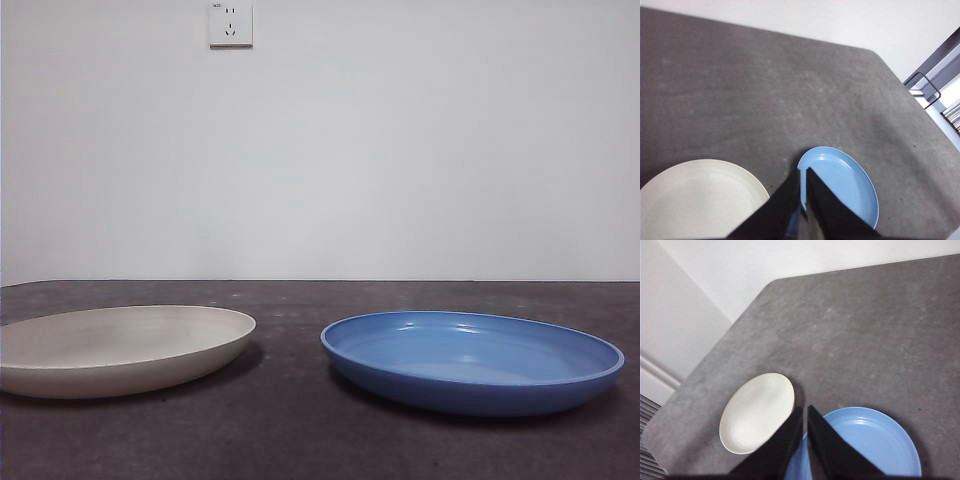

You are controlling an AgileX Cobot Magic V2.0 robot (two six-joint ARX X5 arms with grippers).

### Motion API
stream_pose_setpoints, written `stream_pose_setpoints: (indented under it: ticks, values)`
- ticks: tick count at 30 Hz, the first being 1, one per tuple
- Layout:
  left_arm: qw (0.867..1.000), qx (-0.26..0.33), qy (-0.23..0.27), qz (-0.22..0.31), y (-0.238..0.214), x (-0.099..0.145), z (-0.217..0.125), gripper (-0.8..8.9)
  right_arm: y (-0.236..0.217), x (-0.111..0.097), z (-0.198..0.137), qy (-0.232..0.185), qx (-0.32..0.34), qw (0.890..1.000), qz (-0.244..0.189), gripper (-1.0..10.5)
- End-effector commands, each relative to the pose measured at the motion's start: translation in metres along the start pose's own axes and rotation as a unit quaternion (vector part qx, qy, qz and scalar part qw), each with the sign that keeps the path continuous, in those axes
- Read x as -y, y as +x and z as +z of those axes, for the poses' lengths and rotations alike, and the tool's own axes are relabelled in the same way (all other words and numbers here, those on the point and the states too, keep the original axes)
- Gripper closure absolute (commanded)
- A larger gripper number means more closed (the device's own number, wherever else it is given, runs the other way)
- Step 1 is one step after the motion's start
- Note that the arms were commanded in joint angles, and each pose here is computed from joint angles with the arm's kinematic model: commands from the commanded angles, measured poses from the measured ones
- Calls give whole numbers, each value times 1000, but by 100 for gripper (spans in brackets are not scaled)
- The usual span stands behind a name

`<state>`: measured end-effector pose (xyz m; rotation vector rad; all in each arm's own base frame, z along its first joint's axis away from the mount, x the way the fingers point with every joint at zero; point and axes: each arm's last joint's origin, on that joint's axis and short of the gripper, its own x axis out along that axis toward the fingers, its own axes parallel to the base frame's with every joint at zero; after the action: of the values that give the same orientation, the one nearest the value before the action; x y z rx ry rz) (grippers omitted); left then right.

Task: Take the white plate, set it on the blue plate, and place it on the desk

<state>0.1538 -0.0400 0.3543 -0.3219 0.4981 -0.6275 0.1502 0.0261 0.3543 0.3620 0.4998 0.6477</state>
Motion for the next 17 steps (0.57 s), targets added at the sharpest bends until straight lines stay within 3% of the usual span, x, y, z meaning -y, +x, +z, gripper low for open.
stream_pose_setpoints:
  ticks: [1, 4, 8, 10, 12, 17]
  values:
    - [1000, 7, 13, -8, -2, 4, 6, 782, -1, -3, 4, -20, 5, 1000, 2, 934]
    - [1000, 7, 13, -9, -2, 4, 6, 702, 0, -3, 4, -32, 5, 999, 4, 822]
    - [1000, 7, 17, -9, -2, 4, 6, 409, 0, -2, 5, -32, 9, 999, -12, 459]
    - [1000, 7, 25, -8, -2, 4, 6, 260, 0, -2, 5, -32, 11, 999, -21, 332]
    - [1000, 8, 29, -8, -2, 4, 6, 185, 0, -2, 5, -33, 11, 999, -26, 285]
    - [1000, 6, 27, -8, -2, 4, 6, 187, 0, -2, 5, -33, 12, 999, -26, 285]
